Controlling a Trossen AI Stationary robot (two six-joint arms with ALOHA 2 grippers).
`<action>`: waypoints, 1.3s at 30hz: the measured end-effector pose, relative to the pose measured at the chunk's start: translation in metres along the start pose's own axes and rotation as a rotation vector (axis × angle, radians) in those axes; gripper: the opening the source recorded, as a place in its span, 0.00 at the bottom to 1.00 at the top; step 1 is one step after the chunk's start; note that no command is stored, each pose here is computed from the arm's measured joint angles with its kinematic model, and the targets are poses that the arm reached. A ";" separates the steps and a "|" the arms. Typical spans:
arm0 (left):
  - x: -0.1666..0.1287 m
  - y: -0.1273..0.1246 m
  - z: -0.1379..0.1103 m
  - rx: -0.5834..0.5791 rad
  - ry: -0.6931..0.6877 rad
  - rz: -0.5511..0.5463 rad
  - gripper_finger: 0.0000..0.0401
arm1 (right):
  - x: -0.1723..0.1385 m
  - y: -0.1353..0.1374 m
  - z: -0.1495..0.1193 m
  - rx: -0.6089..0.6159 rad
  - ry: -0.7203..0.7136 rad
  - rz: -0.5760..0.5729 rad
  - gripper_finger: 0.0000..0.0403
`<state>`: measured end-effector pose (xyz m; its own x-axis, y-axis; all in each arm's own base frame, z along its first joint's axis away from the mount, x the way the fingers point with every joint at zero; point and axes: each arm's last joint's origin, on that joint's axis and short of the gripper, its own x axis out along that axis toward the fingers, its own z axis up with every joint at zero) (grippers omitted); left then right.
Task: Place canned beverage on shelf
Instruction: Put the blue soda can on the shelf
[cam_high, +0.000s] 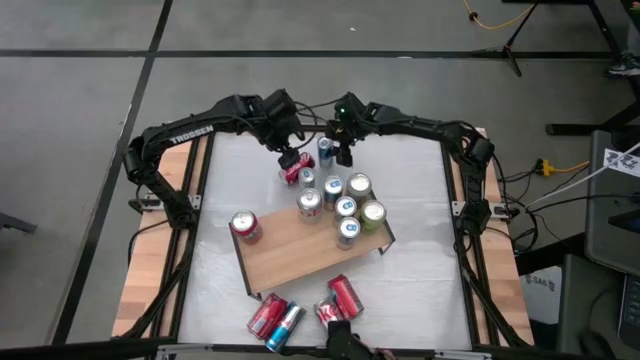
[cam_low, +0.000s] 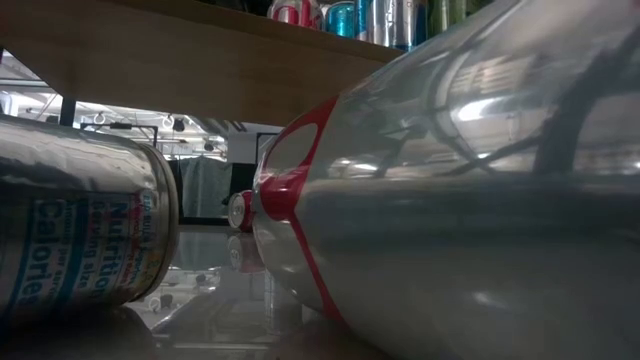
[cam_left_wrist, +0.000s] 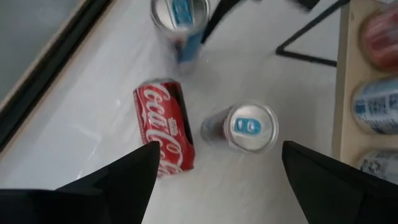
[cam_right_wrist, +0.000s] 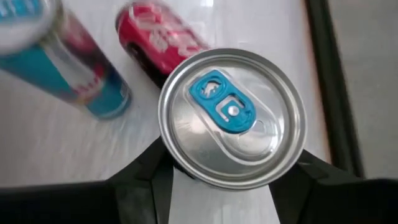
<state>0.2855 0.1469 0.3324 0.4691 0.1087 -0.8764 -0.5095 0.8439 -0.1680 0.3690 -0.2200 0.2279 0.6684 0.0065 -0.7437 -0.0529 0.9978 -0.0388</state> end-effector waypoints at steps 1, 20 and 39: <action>-0.001 -0.001 -0.001 0.002 0.010 0.000 0.82 | -0.004 -0.001 0.005 0.003 -0.004 -0.003 0.46; -0.073 -0.014 0.016 0.135 -0.079 0.074 0.82 | -0.104 -0.009 0.097 0.092 -0.150 -0.163 0.49; -0.092 -0.012 0.002 0.155 0.055 0.164 0.82 | -0.155 0.099 0.162 0.045 -0.214 -0.211 0.50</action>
<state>0.2499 0.1276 0.4156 0.3468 0.2254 -0.9104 -0.4566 0.8885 0.0461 0.3806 -0.1118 0.4476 0.8023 -0.1923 -0.5651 0.1335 0.9805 -0.1441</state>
